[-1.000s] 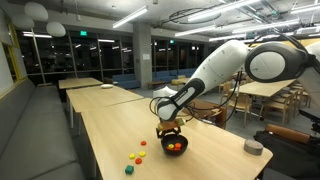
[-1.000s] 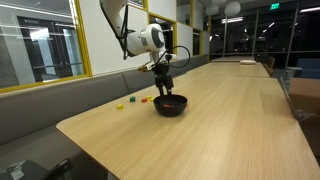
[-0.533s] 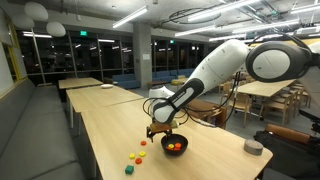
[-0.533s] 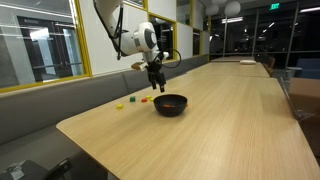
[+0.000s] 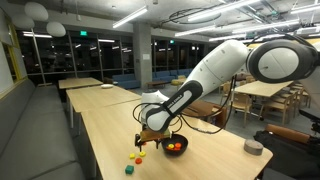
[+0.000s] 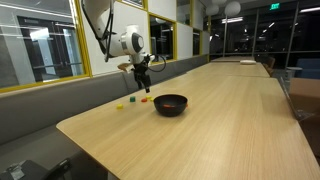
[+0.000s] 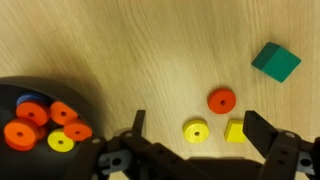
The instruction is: Put some of the orange discs on the table into the bowl
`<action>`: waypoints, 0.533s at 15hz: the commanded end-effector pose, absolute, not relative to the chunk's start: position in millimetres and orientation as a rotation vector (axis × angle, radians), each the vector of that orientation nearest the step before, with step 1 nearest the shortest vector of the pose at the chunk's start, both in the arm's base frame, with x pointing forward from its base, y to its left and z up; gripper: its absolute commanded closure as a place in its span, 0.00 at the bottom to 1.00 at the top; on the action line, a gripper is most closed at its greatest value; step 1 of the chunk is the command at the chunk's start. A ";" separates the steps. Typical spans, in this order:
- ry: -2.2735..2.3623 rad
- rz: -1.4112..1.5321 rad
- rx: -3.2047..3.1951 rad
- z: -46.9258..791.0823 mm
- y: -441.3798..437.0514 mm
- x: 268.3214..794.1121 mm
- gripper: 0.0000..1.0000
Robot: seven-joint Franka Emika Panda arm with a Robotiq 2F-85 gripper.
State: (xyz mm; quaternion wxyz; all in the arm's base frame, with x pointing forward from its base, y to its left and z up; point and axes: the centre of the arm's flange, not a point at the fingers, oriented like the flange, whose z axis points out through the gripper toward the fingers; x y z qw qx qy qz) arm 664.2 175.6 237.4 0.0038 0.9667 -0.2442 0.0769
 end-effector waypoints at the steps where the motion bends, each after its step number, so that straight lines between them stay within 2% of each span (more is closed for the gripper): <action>1: -0.755 0.199 3.077 232.5 197.4 664.5 0.00; 8: -0.757 0.057 3.106 200.8 224.1 675.1 0.00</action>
